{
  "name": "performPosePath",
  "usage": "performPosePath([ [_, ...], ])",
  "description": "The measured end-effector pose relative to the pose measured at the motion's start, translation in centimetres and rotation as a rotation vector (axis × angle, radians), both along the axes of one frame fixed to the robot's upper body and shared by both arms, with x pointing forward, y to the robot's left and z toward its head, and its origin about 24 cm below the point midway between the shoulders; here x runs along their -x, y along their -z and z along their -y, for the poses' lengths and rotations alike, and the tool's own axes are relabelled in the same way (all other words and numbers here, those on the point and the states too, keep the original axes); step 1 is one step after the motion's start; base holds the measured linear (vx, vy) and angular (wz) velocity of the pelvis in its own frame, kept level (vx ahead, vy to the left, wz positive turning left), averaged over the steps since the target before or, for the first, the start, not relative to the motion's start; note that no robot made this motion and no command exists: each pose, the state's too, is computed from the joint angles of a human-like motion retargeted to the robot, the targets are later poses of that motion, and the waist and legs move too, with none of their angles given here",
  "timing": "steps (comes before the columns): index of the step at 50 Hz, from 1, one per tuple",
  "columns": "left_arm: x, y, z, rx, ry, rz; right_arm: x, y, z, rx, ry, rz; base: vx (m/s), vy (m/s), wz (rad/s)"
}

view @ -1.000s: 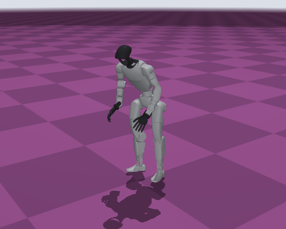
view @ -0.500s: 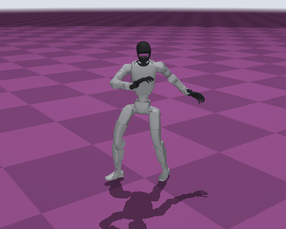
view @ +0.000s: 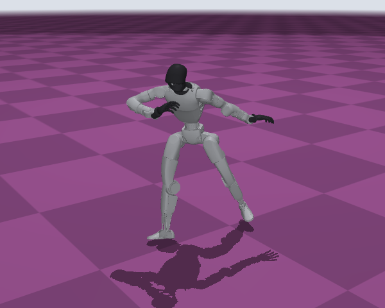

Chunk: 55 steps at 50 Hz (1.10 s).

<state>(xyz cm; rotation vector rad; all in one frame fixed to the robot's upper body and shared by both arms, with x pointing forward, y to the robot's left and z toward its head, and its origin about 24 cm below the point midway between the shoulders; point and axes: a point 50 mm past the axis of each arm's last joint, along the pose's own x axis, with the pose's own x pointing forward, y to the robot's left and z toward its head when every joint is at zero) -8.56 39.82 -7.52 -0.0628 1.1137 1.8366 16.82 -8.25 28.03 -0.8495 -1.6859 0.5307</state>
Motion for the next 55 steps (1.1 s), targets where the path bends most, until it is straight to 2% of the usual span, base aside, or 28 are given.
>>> performPosePath([
  [5, -8.3, 4.2, 5.2, 0.099, -0.043, 0.079, -1.7, 4.8, 3.1, -0.049, 0.208, -0.341, 0.23, -0.23, -0.3],
  [10, -24.8, -1.0, 3.7, -0.019, -0.07, 0.451, -1.2, 8.5, 7.7, -0.276, 0.447, -0.632, 0.2, -0.12, -0.81],
  [15, -38.0, -17.7, 0.6, -0.225, -0.021, 0.945, -0.6, 13.3, 10.1, -0.489, 0.606, -0.934, 0.18, -0.01, -1.15],
  [20, -40.9, -38.0, 0.1, -0.466, 0.199, 1.403, -0.6, 19.0, 12.4, -0.509, 0.793, -1.24, 0.2, 0.06, -0.63],
  [23, -40.3, -48.4, 3.4, -0.632, 0.446, 1.605, 0.4, 22.5, 15.5, -0.536, 0.992, -1.382, 0.26, 0.09, -0.19],
  [25, -39.4, -53.6, 6.5, -0.703, 0.545, 1.742, 2.0, 25.4, 18.4, -0.492, 1.223, -1.449, 0.28, 0.02, -0.26],
  [30, -37.0, -61.6, 14.1, -0.885, 0.836, 1.9, 7.5, 31.3, 22.4, -0.69, 1.479, -1.811, 0.33, 0.02, -0.26],
  [34, -35.5, -64.2, 16.8, -0.982, 0.984, 1.93, 10.2, 34.5, 23.1, -0.629, 1.512, -2.078, 0.32, 0.04, -0.25],
  [40, -35.1, -64.6, 16.8, -1.002, 1.026, 1.941, 10.8, 36.6, 23.7, -0.425, 1.544, -2.199, 0.28, -0.03, -0.35],
  [43, -35.3, -64.3, 16.3, -0.99, 1.061, 1.926, 10.2, 36.7, 23.7, -0.437, 1.539, -2.202, 0.2, 0.0, -0.5],
  [46, -35.5, -64.1, 16.1, -1.036, 1.102, 1.892, 8.8, 36.6, 23.7, -0.548, 1.502, -2.19, 0.16, 0.02, -0.61],
  [50, -37.1, -62.5, 15.8, -1.189, 1.243, 1.676, 6.6, 35.8, 23.5, -0.579, 1.45, -2.131, 0.14, 0.03, -0.67],
  [55, -40.1, -57.4, 17.2, -1.62, 1.516, 1.002, 2.9, 33.8, 22.7, -0.563, 1.379, -1.964, 0.18, 0.04, -0.73],
])
